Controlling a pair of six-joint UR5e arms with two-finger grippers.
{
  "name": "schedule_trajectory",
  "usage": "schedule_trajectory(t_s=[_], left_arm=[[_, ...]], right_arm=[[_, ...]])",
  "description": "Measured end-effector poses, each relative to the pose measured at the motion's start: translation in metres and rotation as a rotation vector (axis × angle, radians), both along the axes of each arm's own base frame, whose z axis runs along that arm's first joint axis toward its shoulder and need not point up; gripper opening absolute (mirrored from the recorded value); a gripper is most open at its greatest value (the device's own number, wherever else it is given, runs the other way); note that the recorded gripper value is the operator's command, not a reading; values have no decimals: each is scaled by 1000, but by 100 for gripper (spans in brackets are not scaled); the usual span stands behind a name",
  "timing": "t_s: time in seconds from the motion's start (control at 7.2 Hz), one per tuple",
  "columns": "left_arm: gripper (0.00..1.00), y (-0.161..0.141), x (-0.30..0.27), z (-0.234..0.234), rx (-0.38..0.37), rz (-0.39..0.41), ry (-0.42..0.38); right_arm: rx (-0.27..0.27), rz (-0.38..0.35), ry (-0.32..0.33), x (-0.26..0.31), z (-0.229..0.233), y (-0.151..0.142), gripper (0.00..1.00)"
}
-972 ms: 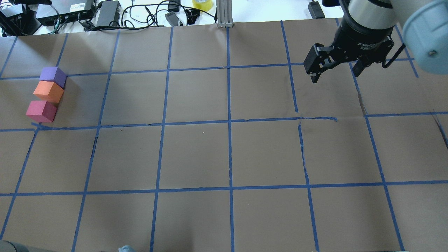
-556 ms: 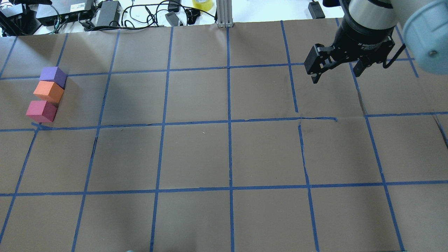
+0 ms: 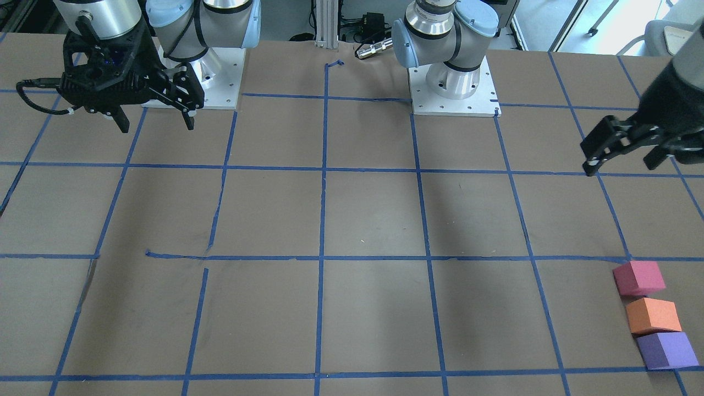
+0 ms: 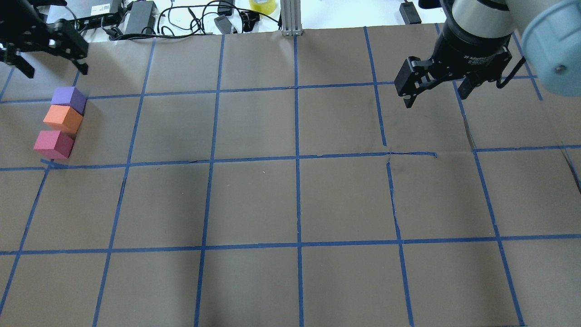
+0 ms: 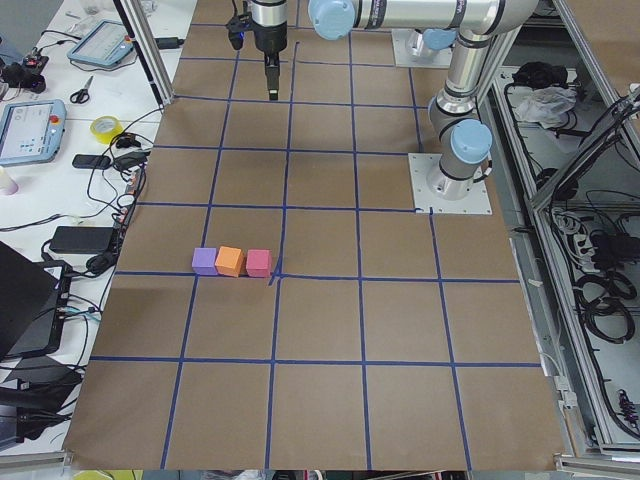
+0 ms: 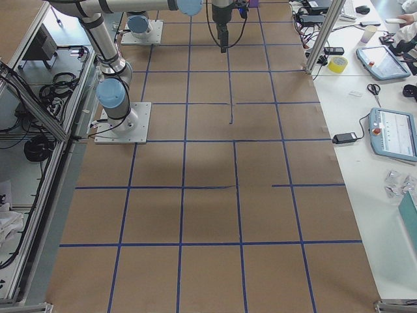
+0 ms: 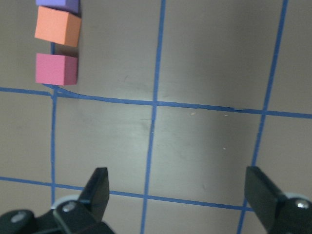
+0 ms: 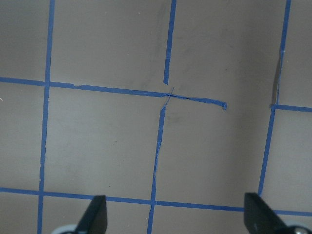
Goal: Arrange blocks in a line
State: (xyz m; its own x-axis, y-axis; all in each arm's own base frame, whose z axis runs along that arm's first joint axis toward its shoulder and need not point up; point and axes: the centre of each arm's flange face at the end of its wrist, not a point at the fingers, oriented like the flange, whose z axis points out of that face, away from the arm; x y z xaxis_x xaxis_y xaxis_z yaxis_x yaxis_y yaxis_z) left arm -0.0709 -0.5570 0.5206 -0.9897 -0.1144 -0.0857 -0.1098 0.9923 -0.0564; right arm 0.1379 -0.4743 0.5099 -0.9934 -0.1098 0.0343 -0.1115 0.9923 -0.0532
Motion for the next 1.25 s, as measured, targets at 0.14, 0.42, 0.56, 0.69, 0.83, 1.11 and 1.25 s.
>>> schedule_trajectory(t_s=[0.14,0.42,0.56,0.69,0.83,1.11,1.25], left_arm=[[100,2,-36,-7,-2,-4,3],[100,7,-68,-11,-1,-8,11],[100,9,-74,-13,6,-9,26],[100,10,-78,-14,16,-9,57],[100,11,-80,-15,20,-10,74],[100,16,-81,-14,28,-14,68],[100,18,-80,-15,31,-15,65]], right_arm=[[-1,-1,0,0,0,0,100],[-1,-1,-1,1,0,0,100],[-1,0,-2,1,0,0,100],[4,4,-3,1,0,1,100],[17,7,-6,0,-1,2,100],[56,11,-8,0,-5,6,100],[64,11,-6,-1,-6,7,100]])
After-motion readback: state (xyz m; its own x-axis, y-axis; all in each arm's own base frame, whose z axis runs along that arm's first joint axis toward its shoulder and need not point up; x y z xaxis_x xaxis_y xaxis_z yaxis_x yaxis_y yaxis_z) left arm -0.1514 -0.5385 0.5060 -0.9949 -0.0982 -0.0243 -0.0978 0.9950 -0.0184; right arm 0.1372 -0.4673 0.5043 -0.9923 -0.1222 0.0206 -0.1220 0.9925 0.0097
